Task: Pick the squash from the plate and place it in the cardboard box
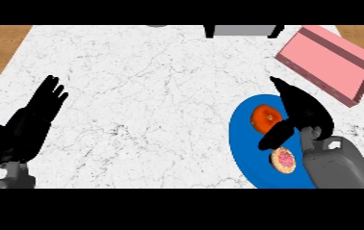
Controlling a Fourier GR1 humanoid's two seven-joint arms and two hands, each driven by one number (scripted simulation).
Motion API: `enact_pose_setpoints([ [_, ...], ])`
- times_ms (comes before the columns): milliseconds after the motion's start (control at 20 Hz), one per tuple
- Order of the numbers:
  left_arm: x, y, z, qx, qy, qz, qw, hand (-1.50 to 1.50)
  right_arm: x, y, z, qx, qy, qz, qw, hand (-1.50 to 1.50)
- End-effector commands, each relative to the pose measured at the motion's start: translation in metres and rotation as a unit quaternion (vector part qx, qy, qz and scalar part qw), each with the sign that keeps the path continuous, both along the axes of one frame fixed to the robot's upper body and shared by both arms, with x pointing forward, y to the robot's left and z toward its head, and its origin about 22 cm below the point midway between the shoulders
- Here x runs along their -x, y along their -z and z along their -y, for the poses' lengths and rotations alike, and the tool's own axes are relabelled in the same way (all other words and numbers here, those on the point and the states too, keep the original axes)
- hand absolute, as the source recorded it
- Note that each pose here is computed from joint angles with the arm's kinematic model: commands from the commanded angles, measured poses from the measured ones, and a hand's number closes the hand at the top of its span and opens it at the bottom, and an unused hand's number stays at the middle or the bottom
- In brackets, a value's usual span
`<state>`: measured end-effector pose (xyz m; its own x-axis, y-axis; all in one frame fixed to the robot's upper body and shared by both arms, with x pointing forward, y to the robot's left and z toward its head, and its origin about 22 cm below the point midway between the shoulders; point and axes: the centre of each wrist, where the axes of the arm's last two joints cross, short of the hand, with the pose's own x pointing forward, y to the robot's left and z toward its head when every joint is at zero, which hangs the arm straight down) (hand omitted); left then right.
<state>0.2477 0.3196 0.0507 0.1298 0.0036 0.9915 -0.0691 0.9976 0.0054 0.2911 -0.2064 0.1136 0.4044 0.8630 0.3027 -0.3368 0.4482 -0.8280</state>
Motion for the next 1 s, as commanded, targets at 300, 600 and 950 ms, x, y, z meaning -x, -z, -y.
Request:
enact_pose_setpoints([
  [300,0.006,0.001,0.003,-0.003,0.000,0.002,1.0000,0.00,0.000,0.007,-0.005,0.028,0.018,-0.061,0.998,-1.50],
  [600,-0.001,-0.007,0.001,-0.010,-0.005,0.010,0.9999,0.00,-0.004,0.039,0.008,0.027,0.022,-0.062,0.997,-1.50],
  [950,-0.004,-0.006,-0.002,0.005,0.004,-0.002,1.0000,0.00,-0.011,0.063,-0.008,0.031,0.025,-0.060,0.997,-1.50],
])
